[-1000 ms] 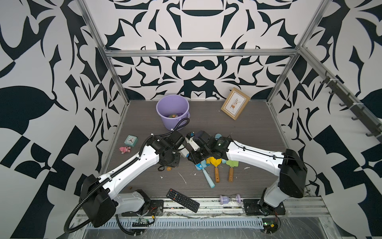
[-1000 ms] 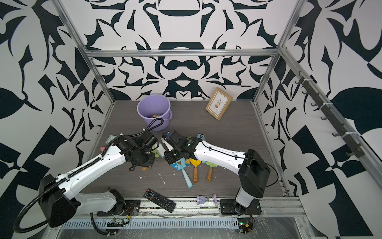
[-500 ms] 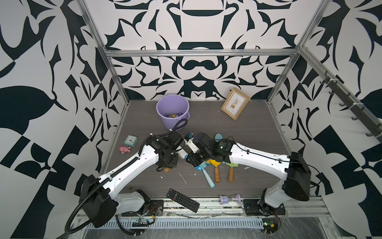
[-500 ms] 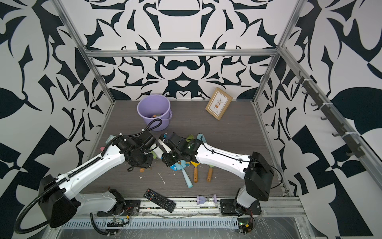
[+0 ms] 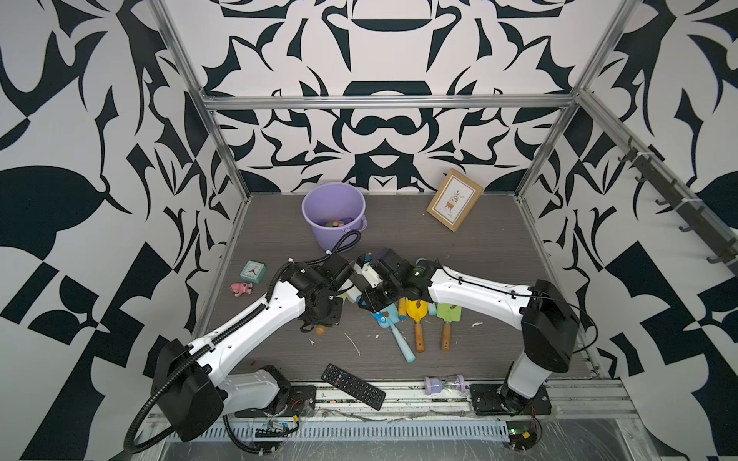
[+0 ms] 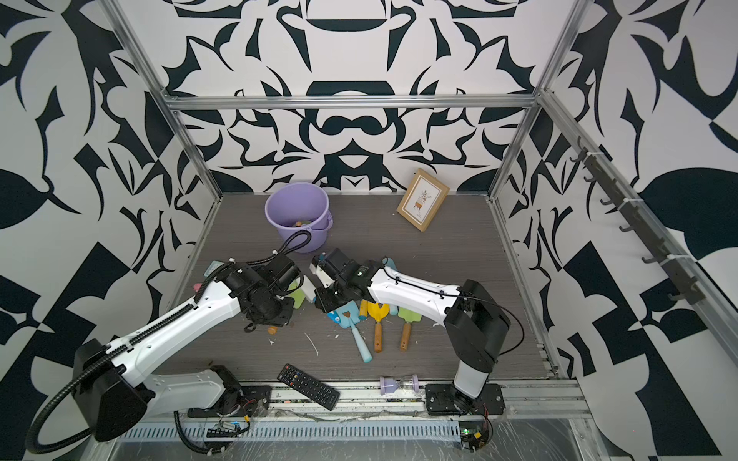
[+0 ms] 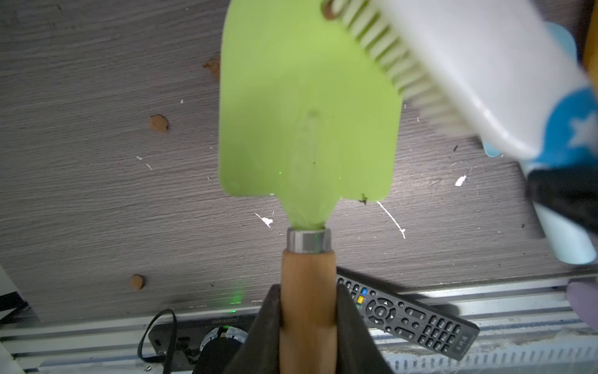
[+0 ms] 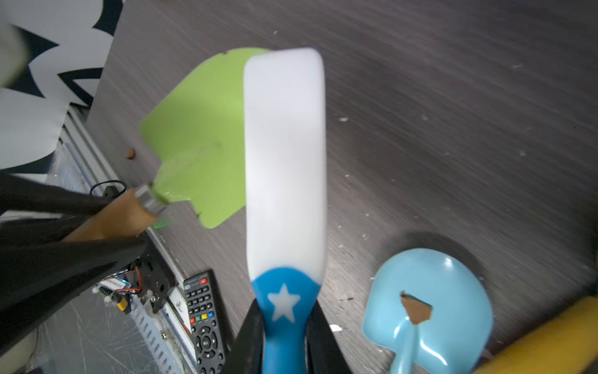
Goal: Brush the soil off the hand trowel and place it into the bucket
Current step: Brush off the soil from the hand trowel.
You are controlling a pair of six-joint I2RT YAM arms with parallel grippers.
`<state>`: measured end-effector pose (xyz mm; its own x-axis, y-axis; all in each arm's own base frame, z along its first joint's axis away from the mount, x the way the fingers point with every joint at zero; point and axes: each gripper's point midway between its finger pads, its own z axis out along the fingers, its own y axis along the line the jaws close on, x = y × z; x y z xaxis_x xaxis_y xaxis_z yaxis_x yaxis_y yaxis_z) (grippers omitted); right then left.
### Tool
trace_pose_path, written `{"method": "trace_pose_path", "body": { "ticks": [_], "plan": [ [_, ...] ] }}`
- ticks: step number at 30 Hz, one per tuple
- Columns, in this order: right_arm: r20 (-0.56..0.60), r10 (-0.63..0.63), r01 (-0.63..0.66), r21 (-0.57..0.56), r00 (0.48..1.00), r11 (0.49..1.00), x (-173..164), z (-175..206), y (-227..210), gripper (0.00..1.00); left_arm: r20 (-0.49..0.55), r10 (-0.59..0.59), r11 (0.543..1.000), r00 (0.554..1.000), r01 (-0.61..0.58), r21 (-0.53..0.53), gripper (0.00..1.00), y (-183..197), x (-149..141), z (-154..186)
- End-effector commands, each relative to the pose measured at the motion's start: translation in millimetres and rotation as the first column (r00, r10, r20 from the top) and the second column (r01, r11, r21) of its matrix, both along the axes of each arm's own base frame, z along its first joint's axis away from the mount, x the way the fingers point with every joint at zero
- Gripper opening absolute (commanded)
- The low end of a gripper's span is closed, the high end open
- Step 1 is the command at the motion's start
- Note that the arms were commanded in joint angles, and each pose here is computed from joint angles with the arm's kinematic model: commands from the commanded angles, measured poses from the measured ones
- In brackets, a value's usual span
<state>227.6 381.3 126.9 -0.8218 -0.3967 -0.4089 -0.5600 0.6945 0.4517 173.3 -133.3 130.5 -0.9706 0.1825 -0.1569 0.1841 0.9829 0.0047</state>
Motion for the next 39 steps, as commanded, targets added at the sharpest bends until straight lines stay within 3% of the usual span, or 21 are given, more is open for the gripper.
{"method": "trace_pose_path", "body": {
  "ticks": [1, 6, 9, 11, 14, 16, 19, 21, 22, 24, 26, 29, 33, 35, 39],
  "plan": [
    [0.053, -0.020, 0.019, 0.020, 0.998, 1.000, 12.8, 25.5, -1.8, 0.00, -0.008, 0.021, 1.000, 1.000, -0.021, 0.013, 0.00, 8.7, -7.8, -0.4],
    [0.092, -0.023, 0.020, 0.034, 0.995, 0.999, 10.9, 43.0, -6.6, 0.00, -0.016, 0.035, 0.999, 0.999, -0.035, 0.006, 0.00, 7.5, -8.7, 0.1],
    [0.110, -0.034, 0.029, 0.050, 0.993, 0.998, 8.4, 49.3, -12.3, 0.00, -0.031, 0.050, 0.997, 0.998, -0.051, -0.058, 0.00, -3.0, -10.2, -0.2],
    [0.100, -0.030, 0.027, 0.036, 0.995, 0.999, 5.2, 43.1, -16.1, 0.00, -0.035, 0.055, 0.993, 0.998, -0.059, -0.105, 0.00, -10.0, -11.1, 0.2],
    [0.064, -0.021, 0.023, -0.036, 0.998, 0.999, 0.6, 20.8, -24.7, 0.00, -0.037, 0.068, 0.993, 0.997, -0.071, -0.090, 0.00, -6.1, -12.4, -0.9],
    [0.071, -0.037, 0.036, 0.011, 0.997, 0.999, -1.5, 24.3, -25.0, 0.00, -0.037, 0.069, 0.994, 0.997, -0.072, -0.084, 0.00, -3.8, -13.8, -0.7],
    [0.069, -0.056, 0.054, 0.036, 0.996, 0.998, -1.2, 33.3, -32.6, 0.00, -0.011, 0.037, 0.984, 0.999, -0.039, -0.175, 0.00, -12.5, -17.6, 0.9],
    [0.081, -0.077, 0.073, 0.055, 0.994, 0.996, 2.1, 39.2, -41.3, 0.00, 0.003, 0.060, 0.950, 0.998, -0.056, -0.308, 0.00, -25.3, -17.4, 7.6],
    [0.074, -0.092, 0.086, 0.079, 0.993, 0.993, 4.6, 44.0, -45.4, 0.00, -0.011, 0.083, 0.908, 0.996, -0.080, -0.411, 0.00, -34.4, -16.5, 13.6],
    [0.057, -0.122, 0.114, 0.127, 0.991, 0.985, 9.3, 50.6, -53.7, 0.00, -0.060, 0.146, 0.771, 0.987, -0.152, -0.619, 0.00, -48.2, -6.4, 31.0],
    [0.029, -0.131, 0.124, 0.186, 0.991, 0.975, 10.0, 56.6, -57.9, 0.00, -0.107, 0.172, 0.567, 0.979, -0.187, -0.802, 0.00, -56.6, 6.0, 54.0],
    [0.009, -0.123, 0.116, 0.277, 0.992, 0.954, 6.1, 70.2, -56.1, 0.00, -0.139, 0.201, 0.326, 0.970, -0.200, -0.924, 0.00, -54.8, 21.4, 74.2],
    [0.005, -0.119, 0.107, 0.400, 0.993, 0.910, 1.4, 94.6, -51.9, 0.00, -0.190, 0.230, 0.049, 0.954, -0.207, -0.977, 0.00, -47.1, 38.8, 88.5],
    [-0.003, -0.124, 0.111, 0.463, 0.992, 0.880, 2.2, 106.9, -50.2, 0.00, -0.200, 0.227, -0.049, 0.953, -0.194, -0.980, 0.00, -44.0, 43.2, 93.6],
    [-0.036, -0.137, 0.133, 0.579, 0.990, 0.804, 7.8, 128.1, -47.4, 0.00, -0.204, 0.202, -0.117, 0.958, -0.183, -0.976, 0.00, -43.7, 45.3, 96.0]
  ]
}}
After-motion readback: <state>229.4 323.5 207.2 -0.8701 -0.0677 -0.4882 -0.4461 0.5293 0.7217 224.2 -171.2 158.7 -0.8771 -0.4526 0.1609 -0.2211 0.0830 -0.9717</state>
